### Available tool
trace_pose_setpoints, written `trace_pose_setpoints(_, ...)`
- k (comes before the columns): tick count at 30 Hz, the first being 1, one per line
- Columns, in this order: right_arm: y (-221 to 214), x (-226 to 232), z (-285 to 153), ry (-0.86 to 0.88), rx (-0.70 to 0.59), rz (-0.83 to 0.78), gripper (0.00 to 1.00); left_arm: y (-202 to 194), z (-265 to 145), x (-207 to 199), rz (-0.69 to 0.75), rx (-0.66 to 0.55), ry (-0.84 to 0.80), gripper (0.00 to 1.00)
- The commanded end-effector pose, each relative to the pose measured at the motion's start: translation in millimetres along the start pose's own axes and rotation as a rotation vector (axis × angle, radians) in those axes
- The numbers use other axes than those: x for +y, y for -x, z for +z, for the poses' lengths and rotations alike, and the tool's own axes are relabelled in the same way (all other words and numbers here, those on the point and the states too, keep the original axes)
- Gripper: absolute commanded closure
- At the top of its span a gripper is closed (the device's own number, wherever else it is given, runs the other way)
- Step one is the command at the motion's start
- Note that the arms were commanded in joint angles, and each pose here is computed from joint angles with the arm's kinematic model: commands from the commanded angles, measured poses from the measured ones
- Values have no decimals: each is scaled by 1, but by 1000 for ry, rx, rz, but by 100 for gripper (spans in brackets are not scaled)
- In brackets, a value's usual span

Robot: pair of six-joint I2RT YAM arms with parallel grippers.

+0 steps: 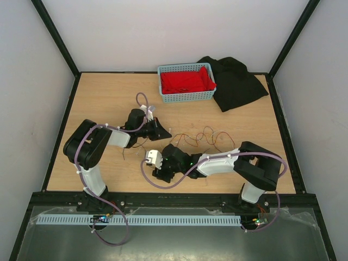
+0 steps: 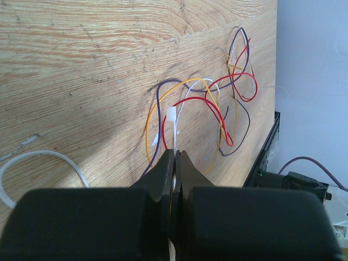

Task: Zip-tie the wires
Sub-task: Tie the cable at the center of the board.

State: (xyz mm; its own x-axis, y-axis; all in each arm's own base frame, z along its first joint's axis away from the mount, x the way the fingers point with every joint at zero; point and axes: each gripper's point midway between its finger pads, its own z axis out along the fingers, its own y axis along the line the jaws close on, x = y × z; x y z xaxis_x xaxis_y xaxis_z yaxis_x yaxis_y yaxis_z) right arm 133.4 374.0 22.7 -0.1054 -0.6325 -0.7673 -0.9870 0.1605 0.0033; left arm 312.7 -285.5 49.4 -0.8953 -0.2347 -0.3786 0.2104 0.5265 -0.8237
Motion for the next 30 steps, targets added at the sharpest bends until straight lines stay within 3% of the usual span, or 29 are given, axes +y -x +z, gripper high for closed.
trace_pose_setpoints(1, 10, -3, 7, -22, -19, 35, 35, 11, 1, -10, 20, -22, -23, 100)
trace_pose_setpoints(10, 9, -1, 17, -8, -18, 55, 49, 9, 0, -10, 14, -19, -24, 100)
trace_pose_setpoints(16, 25, -8, 33, -21, -37, 59, 79, 6, -1, -7, -13, -22, -10, 100)
trace_pose_setpoints(19, 30, -12, 40, -24, -34, 49, 89, 5, -3, -5, -15, -29, 0, 100)
trace_pose_setpoints(30, 46, -16, 56, 13, -130, -85, 91, 10, -24, -10, -126, -17, -35, 100)
